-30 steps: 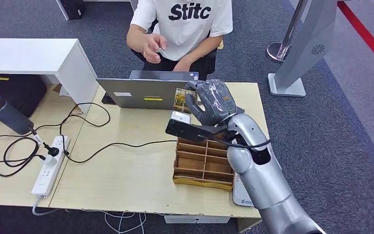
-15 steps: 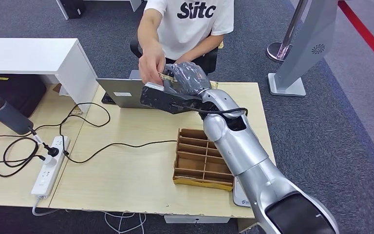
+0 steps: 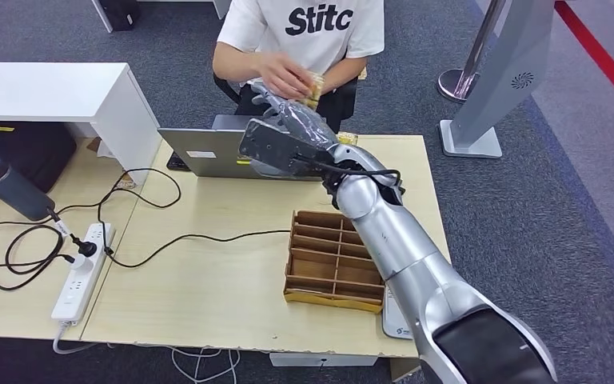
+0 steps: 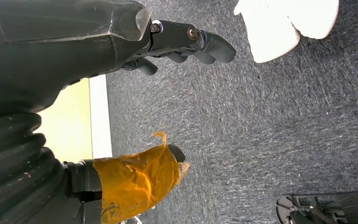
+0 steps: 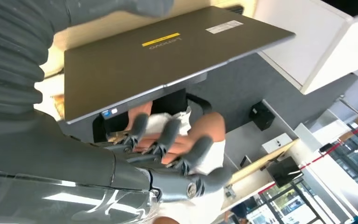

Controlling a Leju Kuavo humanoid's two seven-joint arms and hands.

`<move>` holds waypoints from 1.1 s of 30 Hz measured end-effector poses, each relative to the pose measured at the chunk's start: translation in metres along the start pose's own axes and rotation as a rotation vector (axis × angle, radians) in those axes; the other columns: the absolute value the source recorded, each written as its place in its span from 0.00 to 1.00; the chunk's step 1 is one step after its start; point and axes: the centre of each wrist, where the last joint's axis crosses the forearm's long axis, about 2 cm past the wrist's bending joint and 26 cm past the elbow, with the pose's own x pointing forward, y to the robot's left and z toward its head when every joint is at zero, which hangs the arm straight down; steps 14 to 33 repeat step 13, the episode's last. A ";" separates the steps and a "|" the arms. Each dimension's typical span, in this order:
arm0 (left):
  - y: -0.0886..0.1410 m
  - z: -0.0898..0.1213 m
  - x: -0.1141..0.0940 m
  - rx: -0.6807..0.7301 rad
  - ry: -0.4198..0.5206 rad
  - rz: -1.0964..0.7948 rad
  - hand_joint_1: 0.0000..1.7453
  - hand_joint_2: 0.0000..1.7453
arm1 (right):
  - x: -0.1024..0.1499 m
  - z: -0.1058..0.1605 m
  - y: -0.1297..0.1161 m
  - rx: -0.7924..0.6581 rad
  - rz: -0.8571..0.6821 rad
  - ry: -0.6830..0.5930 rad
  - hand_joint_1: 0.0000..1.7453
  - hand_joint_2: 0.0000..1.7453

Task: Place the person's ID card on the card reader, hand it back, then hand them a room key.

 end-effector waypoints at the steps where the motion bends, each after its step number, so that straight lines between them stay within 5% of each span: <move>1: 0.000 0.000 0.000 0.000 0.000 -0.001 0.00 1.00 | -0.005 0.002 -0.004 -0.013 -0.052 0.000 0.00 1.00; 6: 0.001 0.000 0.000 -0.002 0.004 -0.003 0.00 1.00 | -0.043 0.021 -0.028 -0.122 -0.350 -0.010 0.00 1.00; 13: 0.001 0.000 -0.001 0.001 0.019 -0.011 0.00 1.00 | -0.094 0.067 -0.053 -0.475 -0.791 -0.104 0.00 1.00; 33: 0.001 0.000 -0.001 0.001 0.019 -0.011 0.00 1.00 | -0.094 0.067 -0.053 -0.475 -0.791 -0.104 0.00 1.00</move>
